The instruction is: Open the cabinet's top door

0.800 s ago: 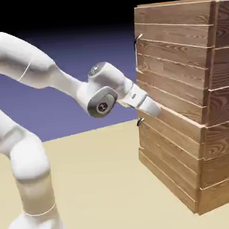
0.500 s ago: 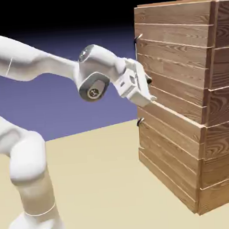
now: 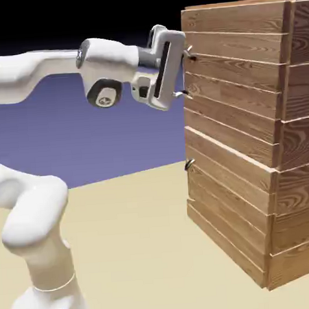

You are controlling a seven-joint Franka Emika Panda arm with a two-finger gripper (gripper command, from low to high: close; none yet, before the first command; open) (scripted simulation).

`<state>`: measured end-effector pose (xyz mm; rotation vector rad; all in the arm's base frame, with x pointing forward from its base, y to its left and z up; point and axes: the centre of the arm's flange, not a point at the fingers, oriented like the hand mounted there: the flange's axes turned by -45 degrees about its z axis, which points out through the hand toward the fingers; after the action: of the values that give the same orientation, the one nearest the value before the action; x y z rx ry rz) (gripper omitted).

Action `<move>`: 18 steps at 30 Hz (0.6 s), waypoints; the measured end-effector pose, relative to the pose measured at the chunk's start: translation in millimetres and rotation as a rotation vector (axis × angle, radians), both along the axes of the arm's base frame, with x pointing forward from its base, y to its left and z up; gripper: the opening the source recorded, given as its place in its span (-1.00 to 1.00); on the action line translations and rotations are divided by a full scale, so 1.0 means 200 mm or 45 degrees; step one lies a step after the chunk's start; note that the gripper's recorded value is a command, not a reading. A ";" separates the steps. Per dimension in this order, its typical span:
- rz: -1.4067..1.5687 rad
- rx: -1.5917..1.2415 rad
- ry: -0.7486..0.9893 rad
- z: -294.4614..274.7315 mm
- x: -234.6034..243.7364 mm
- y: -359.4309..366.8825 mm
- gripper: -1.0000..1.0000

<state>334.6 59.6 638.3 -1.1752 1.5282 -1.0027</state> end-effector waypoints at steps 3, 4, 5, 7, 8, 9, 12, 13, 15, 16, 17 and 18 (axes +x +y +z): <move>-0.051 0.229 -0.075 0.03 -0.02 0.08 0.00; -0.065 0.306 -0.099 0.03 -0.03 0.11 0.00; -0.078 0.382 -0.122 0.03 -0.03 0.14 0.00; -0.100 0.533 -0.165 0.03 -0.04 0.20 0.00; -0.109 0.609 -0.185 0.03 -0.04 0.23 0.00; -0.118 0.685 -0.203 0.02 -0.04 0.26 0.00; -0.137 0.911 -0.254 -0.02 -0.03 0.36 0.00; -0.143 0.986 -0.268 -0.03 -0.02 0.39 0.00; -0.152 1.136 -0.293 -0.07 -0.01 0.45 0.00; -0.156 1.211 -0.304 -0.09 0.00 0.48 0.00; -0.160 1.286 -0.313 -0.12 0.02 0.51 0.00; -0.164 1.361 -0.321 -0.14 0.03 0.54 0.00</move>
<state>340.4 167.7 609.7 -0.1880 1.5893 -0.2624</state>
